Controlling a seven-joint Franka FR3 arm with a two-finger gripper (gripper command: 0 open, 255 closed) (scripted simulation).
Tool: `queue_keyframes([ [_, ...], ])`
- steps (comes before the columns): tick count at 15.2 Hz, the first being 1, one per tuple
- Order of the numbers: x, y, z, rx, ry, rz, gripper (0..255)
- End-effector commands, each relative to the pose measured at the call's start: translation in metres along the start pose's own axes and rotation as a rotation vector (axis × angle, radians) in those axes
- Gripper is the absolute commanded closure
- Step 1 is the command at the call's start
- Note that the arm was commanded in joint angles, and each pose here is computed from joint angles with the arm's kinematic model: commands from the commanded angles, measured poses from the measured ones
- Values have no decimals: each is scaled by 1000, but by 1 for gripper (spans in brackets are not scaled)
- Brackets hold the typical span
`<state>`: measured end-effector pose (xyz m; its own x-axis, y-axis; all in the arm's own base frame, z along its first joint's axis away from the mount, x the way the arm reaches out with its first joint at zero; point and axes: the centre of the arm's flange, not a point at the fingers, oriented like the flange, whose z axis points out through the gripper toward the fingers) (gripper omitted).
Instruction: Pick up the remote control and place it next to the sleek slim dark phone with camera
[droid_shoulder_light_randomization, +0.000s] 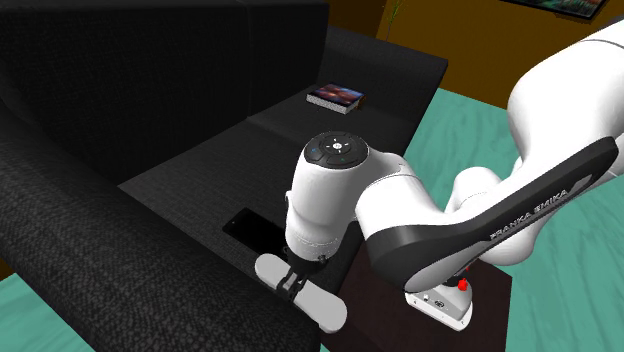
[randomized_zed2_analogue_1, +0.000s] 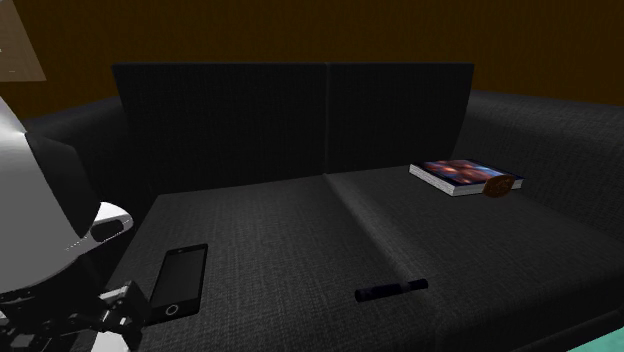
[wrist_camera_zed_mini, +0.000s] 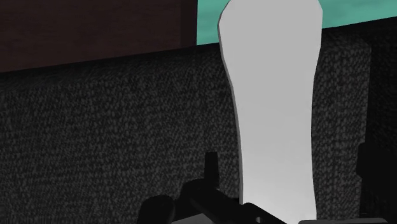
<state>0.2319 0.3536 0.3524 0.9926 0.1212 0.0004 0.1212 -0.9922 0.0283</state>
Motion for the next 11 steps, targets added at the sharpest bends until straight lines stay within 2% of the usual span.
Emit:
queue_keyframes([
  [1,-1,0,-21,0,0,0,0],
  [3,-1,0,-45,0,0,0,0],
  [11,-1,0,-45,0,0,0,0],
])
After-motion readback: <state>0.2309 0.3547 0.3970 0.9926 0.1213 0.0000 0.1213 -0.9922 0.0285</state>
